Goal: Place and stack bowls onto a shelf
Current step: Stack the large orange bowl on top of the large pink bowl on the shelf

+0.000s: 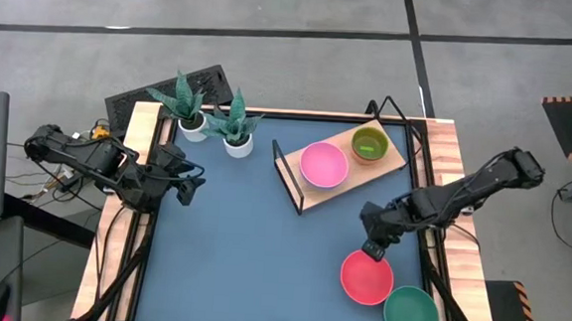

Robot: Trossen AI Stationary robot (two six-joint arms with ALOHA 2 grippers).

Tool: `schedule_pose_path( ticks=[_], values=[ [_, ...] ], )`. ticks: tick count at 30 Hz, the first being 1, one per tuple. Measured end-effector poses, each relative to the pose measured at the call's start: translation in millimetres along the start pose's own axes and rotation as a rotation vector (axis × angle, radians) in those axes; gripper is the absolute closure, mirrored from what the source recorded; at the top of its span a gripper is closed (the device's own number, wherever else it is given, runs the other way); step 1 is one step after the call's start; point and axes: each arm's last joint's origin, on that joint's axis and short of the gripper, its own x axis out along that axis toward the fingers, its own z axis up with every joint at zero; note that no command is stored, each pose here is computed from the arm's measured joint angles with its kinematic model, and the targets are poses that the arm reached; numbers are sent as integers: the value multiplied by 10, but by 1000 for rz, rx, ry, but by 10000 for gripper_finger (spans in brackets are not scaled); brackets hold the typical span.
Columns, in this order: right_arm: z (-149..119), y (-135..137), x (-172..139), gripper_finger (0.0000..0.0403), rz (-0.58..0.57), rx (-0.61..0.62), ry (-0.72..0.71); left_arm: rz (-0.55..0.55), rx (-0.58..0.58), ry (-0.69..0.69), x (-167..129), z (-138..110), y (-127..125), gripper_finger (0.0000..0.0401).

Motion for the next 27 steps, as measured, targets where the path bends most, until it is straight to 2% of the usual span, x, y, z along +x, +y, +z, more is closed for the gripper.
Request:
schedule_pose_path(
  ticks=[9,15,22,27],
  values=[
    [204,204,-322,328,142,1,-76,0,0,0,-1,0,1,132],
    [206,256,-360,329,228,-153,-8,4,1,-4,0,1,2,132],
    [192,232,-355,326,200,-231,-6,24,2,-33,-1,9,9,132],
    [185,205,-338,281,154,-268,-4,31,2,-43,0,12,10,132]
  ],
)
